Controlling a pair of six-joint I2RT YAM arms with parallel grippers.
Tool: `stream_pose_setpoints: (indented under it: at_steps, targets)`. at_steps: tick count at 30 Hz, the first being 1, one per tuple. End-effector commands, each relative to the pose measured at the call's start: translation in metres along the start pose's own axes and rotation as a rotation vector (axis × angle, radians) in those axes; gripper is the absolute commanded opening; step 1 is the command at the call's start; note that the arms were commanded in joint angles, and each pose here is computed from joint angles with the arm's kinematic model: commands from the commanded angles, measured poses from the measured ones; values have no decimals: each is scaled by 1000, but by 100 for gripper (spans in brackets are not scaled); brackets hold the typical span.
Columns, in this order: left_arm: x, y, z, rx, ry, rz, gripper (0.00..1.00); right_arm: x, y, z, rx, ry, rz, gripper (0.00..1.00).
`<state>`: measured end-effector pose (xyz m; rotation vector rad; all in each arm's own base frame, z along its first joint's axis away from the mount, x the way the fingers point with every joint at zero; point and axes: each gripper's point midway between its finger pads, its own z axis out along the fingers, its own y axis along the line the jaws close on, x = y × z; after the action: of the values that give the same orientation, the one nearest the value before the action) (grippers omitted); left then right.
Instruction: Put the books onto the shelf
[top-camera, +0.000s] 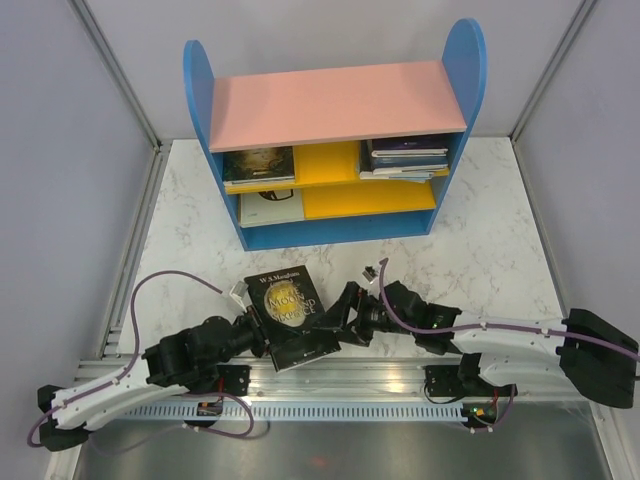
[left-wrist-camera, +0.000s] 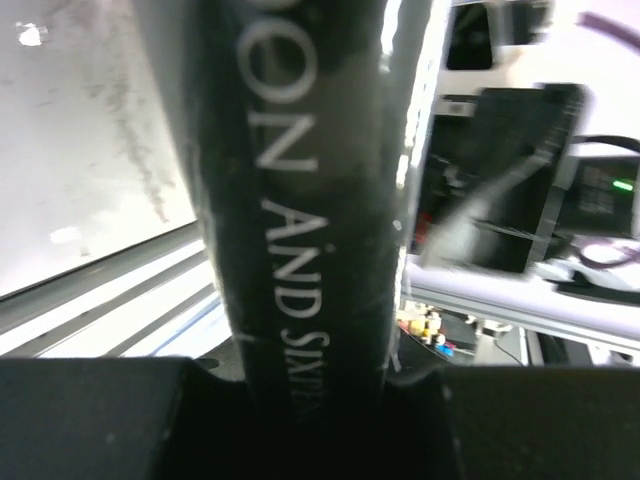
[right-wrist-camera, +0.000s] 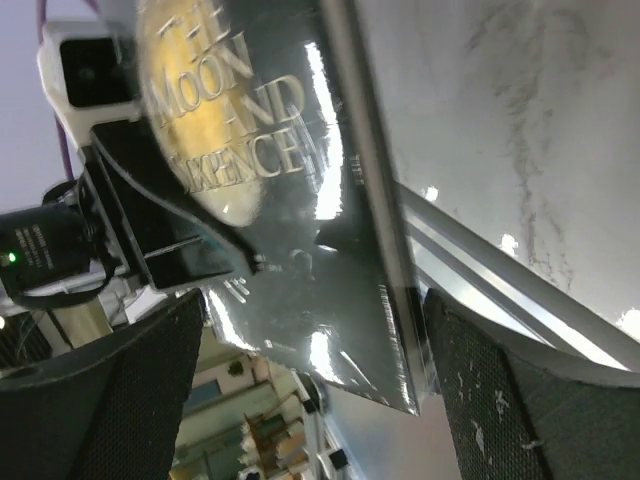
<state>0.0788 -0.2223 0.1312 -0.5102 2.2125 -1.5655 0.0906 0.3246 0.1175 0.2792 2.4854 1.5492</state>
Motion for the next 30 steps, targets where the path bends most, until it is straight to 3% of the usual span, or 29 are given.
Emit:
stream_pose_setpoints:
  at_steps: [1,4,8,11,14,15,17,18,20,24,30]
  targets:
    - [-15,-52,-10,138,-65,-22,2,8,71,5,-220,30,-41,91]
    - [-12,-56,-6,145,-53,-16,2,14,80,7,-272,46,-28,73]
    - [-9,-56,1,176,-41,-11,2,21,78,4,-328,70,9,68]
    - [-11,-60,1,197,-52,-11,2,21,73,-2,-357,66,39,56]
    - [-12,-54,3,198,-49,-33,2,17,74,-11,-390,39,55,35]
    - [-13,-53,3,203,-52,-42,2,15,75,-13,-398,25,58,23]
    - [-9,-41,7,176,-33,-61,2,13,80,-22,-437,13,64,13]
    - [-9,-35,9,153,-29,-68,3,12,90,-29,-490,10,75,4]
    - [-3,-20,13,98,5,-80,14,11,99,-38,-549,5,86,0]
    - [4,3,22,-25,46,-34,52,16,125,-56,-674,37,66,0]
    - [13,6,35,-141,129,59,77,20,146,-52,-704,70,20,0]
